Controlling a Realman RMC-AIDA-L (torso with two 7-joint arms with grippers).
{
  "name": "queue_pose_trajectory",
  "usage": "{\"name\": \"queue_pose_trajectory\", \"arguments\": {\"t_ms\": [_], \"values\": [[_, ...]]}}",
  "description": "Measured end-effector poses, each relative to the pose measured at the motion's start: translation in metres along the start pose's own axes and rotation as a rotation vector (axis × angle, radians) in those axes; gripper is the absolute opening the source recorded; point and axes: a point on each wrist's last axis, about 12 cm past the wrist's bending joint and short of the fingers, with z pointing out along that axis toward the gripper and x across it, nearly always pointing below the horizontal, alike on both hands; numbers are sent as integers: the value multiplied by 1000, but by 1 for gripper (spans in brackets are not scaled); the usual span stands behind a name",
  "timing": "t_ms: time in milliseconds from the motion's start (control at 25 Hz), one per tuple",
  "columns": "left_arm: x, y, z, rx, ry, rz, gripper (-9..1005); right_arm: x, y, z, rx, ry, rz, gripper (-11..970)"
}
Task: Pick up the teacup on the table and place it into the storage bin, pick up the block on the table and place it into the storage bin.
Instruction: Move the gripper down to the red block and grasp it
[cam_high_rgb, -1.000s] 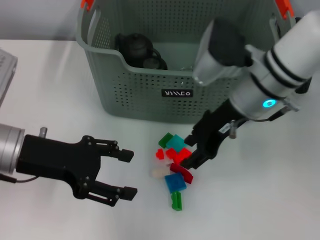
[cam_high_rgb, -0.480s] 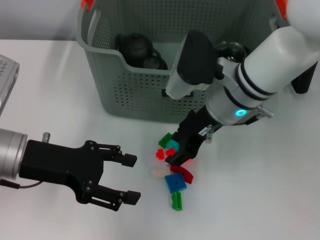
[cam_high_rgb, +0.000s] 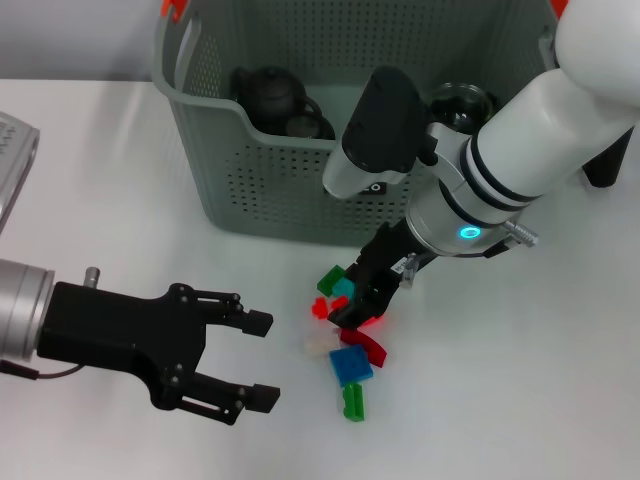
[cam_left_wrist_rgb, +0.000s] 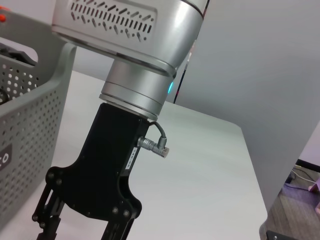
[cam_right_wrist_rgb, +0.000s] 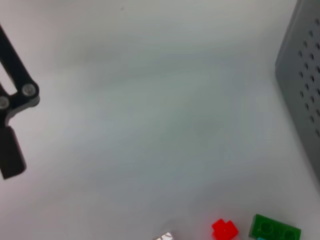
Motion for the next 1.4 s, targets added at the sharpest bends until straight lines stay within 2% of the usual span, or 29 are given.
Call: {"name": "queue_pose_trajectory", "arguments": {"t_ms": [200,1400], "values": [[0,0,0,1,1,0,843,0,2,1,-8,5,19,653],[4,-1,4,13,-8,-5,843,1,4,11,21,-4,72,503]]}}
